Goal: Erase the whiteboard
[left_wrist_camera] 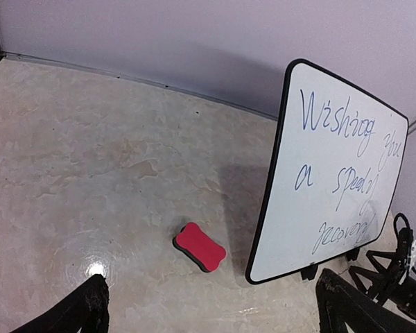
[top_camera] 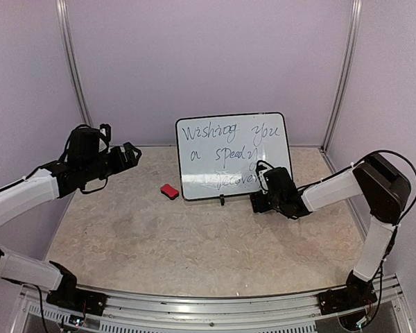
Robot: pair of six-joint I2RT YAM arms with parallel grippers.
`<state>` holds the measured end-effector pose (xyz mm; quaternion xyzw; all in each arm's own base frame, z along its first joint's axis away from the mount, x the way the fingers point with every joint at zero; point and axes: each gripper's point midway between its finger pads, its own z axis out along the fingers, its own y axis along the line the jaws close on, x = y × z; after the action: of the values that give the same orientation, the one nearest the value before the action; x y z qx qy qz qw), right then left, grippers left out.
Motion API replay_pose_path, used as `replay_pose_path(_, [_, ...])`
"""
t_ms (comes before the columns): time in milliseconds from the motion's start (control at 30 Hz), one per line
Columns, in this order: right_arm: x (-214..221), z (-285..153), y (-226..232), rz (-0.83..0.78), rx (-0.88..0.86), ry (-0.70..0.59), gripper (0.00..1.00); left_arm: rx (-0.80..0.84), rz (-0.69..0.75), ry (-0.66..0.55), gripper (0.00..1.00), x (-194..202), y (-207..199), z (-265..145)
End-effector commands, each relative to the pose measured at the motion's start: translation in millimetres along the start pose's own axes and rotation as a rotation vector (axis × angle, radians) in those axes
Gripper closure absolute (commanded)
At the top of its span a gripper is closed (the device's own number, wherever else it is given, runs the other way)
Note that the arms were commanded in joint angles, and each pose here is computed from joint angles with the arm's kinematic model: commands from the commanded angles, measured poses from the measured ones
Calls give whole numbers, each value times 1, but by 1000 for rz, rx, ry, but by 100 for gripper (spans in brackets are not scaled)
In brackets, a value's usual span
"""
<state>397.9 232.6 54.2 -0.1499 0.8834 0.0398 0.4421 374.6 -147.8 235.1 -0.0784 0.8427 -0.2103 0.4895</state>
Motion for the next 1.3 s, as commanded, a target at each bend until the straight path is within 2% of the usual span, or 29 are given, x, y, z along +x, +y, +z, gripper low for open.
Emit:
replay_pose_path(0, [3,-19,4,8,-13,20,22,-108,-77,6,1,14,8,21])
replay_pose_path(367, [-14,-74,13,38,-28,-56,23,-204,19,248,1,74,-14,127])
replay_pose_path(500, [-30,-98,16,49,-44,-108,23,-269,41,330,4,105,2,156])
replay_pose_path(700, [-54,-128,10,85,-59,-192,24,-311,39,383,8,131,17,169])
replay_pose_path(867, [-60,-134,8,85,-59,-217,24,-347,48,407,11,144,26,177])
replay_pose_path(1133, [-55,-131,11,81,-68,-202,24,-368,55,398,11,138,30,186])
replay_pose_path(1267, [-56,-132,9,73,-59,-206,24,-374,57,405,17,140,33,189])
